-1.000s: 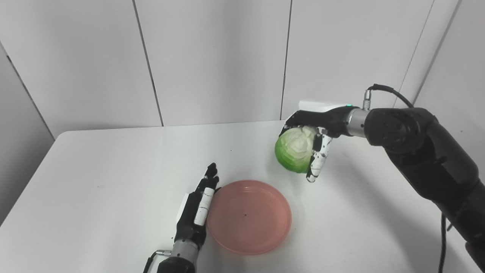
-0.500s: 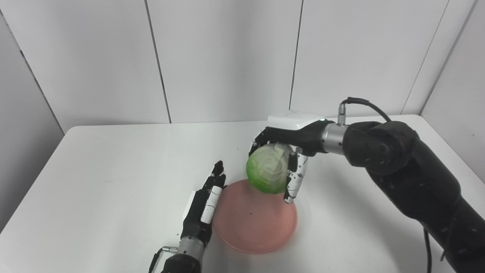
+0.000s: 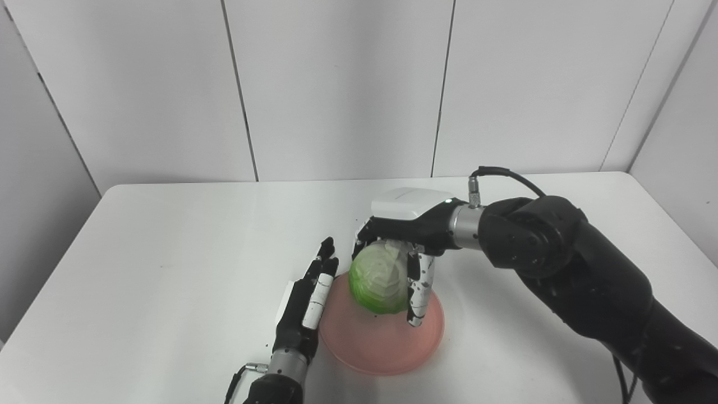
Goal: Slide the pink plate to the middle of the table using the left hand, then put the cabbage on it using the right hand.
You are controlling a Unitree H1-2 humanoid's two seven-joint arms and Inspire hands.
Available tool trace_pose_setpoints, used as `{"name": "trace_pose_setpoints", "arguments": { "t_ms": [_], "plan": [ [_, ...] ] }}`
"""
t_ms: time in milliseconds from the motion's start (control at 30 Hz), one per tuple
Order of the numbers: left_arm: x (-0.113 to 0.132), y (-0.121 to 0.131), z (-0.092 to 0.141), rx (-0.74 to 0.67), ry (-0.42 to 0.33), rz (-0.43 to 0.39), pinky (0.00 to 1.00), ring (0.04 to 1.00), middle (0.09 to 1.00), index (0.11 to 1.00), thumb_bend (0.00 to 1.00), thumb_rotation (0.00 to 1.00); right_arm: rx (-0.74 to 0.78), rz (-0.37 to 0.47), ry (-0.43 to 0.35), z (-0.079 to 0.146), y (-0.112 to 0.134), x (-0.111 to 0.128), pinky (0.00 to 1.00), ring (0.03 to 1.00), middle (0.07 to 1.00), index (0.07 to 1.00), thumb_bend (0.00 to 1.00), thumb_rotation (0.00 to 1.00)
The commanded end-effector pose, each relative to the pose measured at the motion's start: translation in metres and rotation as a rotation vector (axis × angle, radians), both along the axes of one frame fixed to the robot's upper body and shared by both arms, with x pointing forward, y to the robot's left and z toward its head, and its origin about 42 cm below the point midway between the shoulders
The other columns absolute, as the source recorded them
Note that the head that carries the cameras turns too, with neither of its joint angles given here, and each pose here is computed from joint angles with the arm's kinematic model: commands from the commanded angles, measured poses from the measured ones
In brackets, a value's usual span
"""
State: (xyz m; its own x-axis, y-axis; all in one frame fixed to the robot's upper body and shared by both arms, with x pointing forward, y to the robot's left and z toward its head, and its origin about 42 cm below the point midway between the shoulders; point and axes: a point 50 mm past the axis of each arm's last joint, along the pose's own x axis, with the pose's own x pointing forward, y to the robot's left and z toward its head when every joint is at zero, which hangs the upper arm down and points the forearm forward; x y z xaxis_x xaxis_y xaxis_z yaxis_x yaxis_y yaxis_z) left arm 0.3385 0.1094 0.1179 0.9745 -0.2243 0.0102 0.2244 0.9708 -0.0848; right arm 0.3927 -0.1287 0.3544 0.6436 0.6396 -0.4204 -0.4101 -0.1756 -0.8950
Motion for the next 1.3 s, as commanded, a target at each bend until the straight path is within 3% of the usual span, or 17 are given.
{"name": "trace_pose_setpoints", "arguments": {
  "t_ms": [0, 633, 967, 1133, 1167, 1267],
  "plan": [
    [-0.003, -0.014, -0.002, -0.019, 0.043, -0.038, 0.88, 0.965, 0.979, 0.936, 0.87, 0.94, 0.011, -0.002, -0.044, 0.012, 0.004, 0.003, 0.33, 0.416, 0.471, 0.508, 0.53, 0.0],
    [-0.003, -0.014, -0.001, -0.016, 0.043, -0.059, 0.89, 0.977, 0.91, 0.946, 0.86, 0.96, -0.031, 0.059, -0.033, -0.045, 0.012, 0.008, 0.37, 0.421, 0.458, 0.522, 0.53, 0.0],
    [-0.004, -0.012, 0.0, -0.016, 0.045, -0.064, 0.88, 0.975, 0.902, 0.942, 0.86, 0.95, -0.02, 0.093, -0.106, -0.063, 0.009, 0.008, 0.34, 0.41, 0.453, 0.527, 0.53, 0.01],
    [-0.004, -0.012, 0.0, -0.014, 0.051, -0.069, 0.88, 0.978, 0.92, 0.949, 0.87, 0.94, -0.004, 0.122, -0.19, -0.07, 0.004, 0.007, 0.4, 0.498, 0.486, 0.499, 0.53, 0.01],
    [-0.004, -0.012, 0.0, -0.013, 0.052, -0.07, 0.88, 0.984, 0.939, 0.958, 0.87, 0.94, -0.004, 0.129, -0.205, -0.071, 0.003, 0.006, 0.45, 0.549, 0.566, 0.497, 0.53, 0.07],
    [-0.005, -0.012, 0.0, -0.007, 0.059, -0.07, 0.89, 0.997, 0.99, 0.986, 0.9, 0.94, -0.02, 0.139, -0.249, -0.072, -0.001, 0.003, 0.53, 0.637, 0.688, 0.612, 0.84, 0.17]
  ]
}}
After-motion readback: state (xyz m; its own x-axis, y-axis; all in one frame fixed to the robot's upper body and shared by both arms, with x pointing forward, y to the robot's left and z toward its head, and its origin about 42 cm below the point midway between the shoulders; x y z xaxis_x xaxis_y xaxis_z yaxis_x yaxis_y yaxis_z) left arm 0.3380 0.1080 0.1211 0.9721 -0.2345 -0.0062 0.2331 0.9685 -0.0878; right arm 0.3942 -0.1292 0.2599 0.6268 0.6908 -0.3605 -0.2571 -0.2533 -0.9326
